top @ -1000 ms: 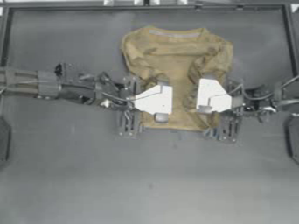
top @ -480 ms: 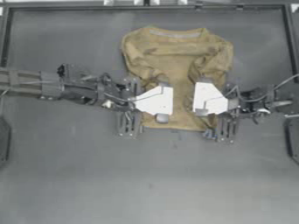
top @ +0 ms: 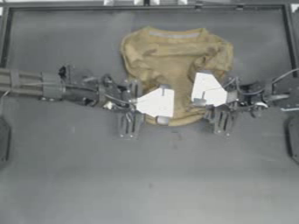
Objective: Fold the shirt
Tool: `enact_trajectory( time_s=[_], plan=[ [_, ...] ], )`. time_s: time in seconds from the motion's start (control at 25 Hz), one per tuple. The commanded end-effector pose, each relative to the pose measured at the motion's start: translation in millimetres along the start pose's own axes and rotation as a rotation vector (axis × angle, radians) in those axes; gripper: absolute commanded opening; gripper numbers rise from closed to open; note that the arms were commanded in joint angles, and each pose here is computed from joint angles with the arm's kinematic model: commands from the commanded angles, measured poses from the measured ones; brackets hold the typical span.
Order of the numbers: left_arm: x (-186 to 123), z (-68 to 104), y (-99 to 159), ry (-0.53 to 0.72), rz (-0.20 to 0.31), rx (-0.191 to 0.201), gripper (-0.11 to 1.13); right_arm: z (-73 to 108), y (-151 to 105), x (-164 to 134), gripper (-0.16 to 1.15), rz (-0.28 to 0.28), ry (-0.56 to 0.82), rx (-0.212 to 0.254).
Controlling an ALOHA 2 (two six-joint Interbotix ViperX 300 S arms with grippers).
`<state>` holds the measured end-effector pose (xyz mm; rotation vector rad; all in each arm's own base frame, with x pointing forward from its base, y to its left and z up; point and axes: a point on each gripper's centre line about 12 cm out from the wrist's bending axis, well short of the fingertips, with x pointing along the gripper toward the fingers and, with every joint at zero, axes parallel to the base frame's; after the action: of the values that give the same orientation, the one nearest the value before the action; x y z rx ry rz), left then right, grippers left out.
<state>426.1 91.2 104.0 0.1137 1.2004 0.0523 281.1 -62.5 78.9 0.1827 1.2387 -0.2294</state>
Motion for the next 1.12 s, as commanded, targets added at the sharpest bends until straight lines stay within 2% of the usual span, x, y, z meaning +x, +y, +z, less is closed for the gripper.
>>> enact_trajectory(
  time_s=[0.04,0.12,0.2,0.36,0.52,0.64,0.72,0.88,1.12],
  plan=[
    [-6.7,2.6,-0.8,-0.010,0.004,0.020,-0.03,-5.2,5.5,5.1,-0.06,0.005,0.026,-0.013],
    [-9.2,4.0,-1.7,-0.016,0.006,0.021,0.06,-4.5,8.6,4.0,0.04,0.009,0.027,-0.019],
    [-12.6,5.0,-1.3,-0.024,0.008,0.019,0.06,-4.7,10.5,2.4,0.08,0.012,0.028,-0.019],
    [-22.5,5.8,-7.0,-0.040,0.006,0.022,0.05,-1.5,18.4,-4.6,0.05,0.024,0.003,-0.034],
    [-42.6,3.1,-14.6,-0.074,0.007,-0.009,0.05,2.4,22.6,-19.4,0.05,0.035,-0.040,-0.018],
    [-57.0,0.2,-25.2,-0.096,0.013,-0.008,0.05,5.6,27.5,-32.2,0.06,0.045,-0.071,-0.021],
    [-64.9,-1.0,-32.0,-0.109,0.015,-0.021,0.05,7.1,29.9,-38.9,0.06,0.051,-0.086,-0.017],
    [-80.7,-2.2,-46.9,-0.123,0.041,-0.029,0.05,10.8,40.4,-51.8,0.06,0.070,-0.129,-0.009],
    [-105.4,-8.0,-71.8,-0.086,0.114,-0.071,0.05,19.2,55.1,-71.8,0.06,0.081,-0.192,-0.006]
  ],
)
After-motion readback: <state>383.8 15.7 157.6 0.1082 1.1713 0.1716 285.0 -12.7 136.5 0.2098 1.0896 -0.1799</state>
